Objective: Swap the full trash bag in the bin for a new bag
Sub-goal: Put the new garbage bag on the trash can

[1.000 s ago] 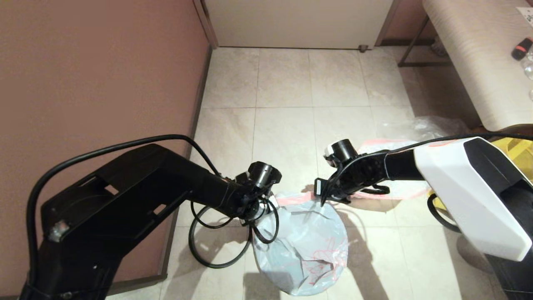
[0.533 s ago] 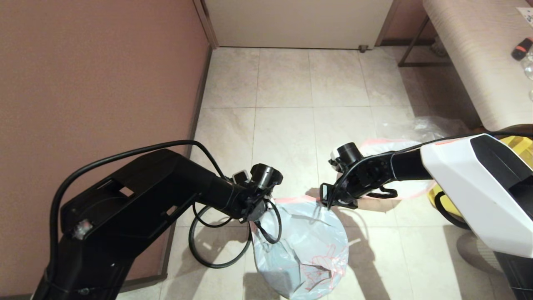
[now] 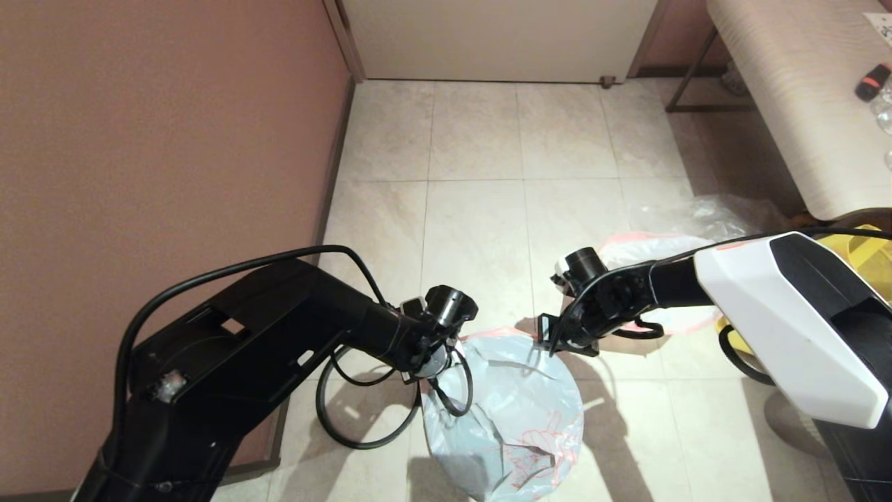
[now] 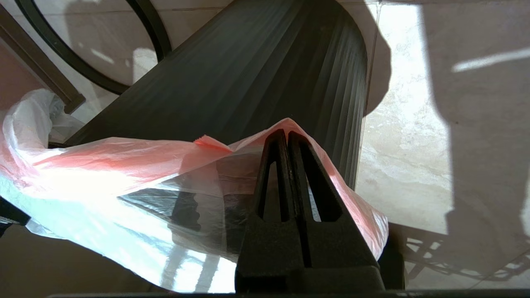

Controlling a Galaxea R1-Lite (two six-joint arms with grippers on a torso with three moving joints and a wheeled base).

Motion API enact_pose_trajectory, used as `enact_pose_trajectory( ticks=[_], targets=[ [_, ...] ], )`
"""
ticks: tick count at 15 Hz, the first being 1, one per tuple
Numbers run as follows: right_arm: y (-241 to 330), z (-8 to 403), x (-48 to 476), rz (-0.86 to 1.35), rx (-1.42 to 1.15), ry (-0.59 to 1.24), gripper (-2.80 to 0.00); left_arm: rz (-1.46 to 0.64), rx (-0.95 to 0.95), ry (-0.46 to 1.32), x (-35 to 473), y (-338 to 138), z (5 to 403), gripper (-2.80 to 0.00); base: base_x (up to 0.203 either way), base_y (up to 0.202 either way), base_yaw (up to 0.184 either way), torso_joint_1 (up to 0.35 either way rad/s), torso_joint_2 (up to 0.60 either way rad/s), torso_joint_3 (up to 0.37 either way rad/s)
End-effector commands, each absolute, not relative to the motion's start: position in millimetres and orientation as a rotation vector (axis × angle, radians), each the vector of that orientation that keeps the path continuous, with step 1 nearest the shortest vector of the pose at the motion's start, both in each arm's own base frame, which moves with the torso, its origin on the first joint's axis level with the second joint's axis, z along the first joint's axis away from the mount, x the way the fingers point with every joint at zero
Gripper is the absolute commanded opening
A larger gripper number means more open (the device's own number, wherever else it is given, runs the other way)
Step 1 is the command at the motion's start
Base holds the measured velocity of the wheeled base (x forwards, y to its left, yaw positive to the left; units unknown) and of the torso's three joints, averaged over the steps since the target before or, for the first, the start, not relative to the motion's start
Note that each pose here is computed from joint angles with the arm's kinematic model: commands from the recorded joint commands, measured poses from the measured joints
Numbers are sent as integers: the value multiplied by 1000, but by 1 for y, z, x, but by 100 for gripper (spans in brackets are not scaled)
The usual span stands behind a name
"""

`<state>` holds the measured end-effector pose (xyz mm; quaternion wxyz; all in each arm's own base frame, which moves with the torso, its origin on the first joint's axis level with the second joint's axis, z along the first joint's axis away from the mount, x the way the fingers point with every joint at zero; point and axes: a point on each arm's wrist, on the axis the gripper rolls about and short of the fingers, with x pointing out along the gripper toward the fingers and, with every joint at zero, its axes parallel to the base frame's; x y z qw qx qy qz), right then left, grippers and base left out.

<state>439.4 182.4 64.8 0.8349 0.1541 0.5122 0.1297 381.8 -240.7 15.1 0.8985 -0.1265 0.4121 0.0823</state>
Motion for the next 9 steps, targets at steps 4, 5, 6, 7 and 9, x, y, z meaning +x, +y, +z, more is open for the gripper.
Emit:
enact_pose_trajectory(
  ticks=[4, 5, 6, 7, 9],
  targets=[
    [172, 79, 448, 255, 343, 1075, -280, 164, -252, 941, 377, -238, 33, -280, 0, 0, 0, 0, 0, 0],
    [167, 89, 447, 245, 351, 1077, -280, 123, -283, 946, 373, -236, 48, -280, 0, 0, 0, 0, 0, 0],
    [164, 103, 445, 250, 360, 1058, -280, 73, -316, 955, 367, -234, 65, -280, 0, 0, 0, 0, 0, 0],
    [162, 117, 441, 260, 367, 1037, -280, 27, -341, 969, 361, -232, 77, -280, 0, 0, 0, 0, 0, 0],
    [161, 142, 432, 289, 378, 1004, -280, -46, -380, 1002, 354, -230, 89, -280, 0, 0, 0, 0, 0, 0]
  ],
)
